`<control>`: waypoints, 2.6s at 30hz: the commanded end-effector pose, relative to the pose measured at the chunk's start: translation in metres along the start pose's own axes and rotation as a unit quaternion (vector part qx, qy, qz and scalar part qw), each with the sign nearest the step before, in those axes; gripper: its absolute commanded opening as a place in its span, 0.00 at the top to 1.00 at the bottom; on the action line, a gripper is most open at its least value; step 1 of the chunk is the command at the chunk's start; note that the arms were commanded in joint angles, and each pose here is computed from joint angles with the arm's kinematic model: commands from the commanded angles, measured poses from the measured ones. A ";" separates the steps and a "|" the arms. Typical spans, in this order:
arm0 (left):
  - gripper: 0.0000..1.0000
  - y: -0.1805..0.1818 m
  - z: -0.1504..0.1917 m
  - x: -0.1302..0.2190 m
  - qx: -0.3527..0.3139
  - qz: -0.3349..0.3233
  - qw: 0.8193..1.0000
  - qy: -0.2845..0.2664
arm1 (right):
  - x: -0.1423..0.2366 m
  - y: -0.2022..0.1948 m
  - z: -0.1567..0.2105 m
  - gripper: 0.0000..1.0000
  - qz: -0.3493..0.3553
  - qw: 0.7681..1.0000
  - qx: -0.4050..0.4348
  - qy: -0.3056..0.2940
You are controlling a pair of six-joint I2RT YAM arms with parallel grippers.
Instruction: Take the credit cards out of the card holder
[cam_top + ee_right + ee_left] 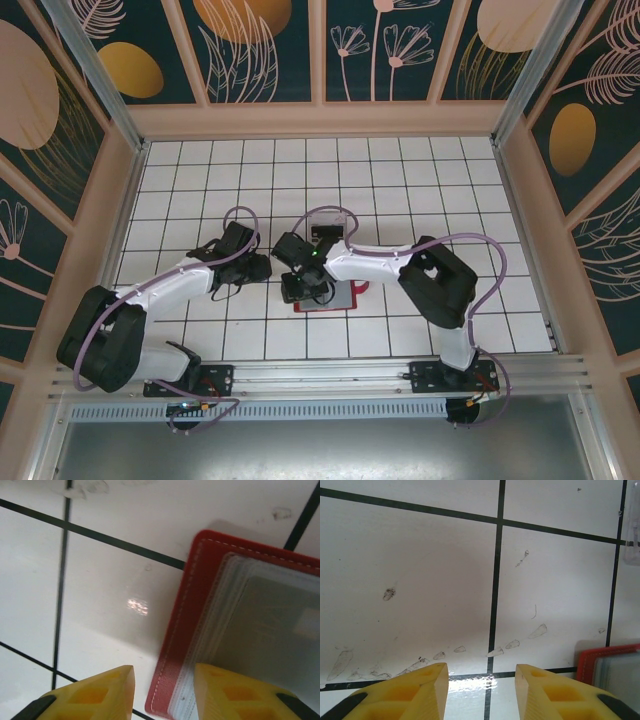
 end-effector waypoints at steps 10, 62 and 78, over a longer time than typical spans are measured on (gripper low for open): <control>0.59 -0.006 0.000 0.002 0.000 0.016 1.000 0.007 | 0.005 -0.020 0.010 0.59 0.026 0.999 -0.025 0.003; 0.59 -0.014 -0.001 -0.004 -0.004 0.023 0.999 0.025 | 0.013 -0.041 0.014 0.54 -0.002 0.999 -0.045 -0.005; 0.59 -0.017 -0.002 -0.007 -0.006 0.027 0.999 0.030 | 0.036 -0.076 0.022 0.54 0.079 0.995 -0.062 -0.008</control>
Point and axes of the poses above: each hand's point on the last joint's axis, 136 mm out from that joint toward the fingers, its own x axis back along the fingers, its own y axis along the line the jaws close on, z = x × y, the point moved 3 cm from there along x, back along the fingers, and after that the axes turned 9 degrees about x, right-handed, at the moved point
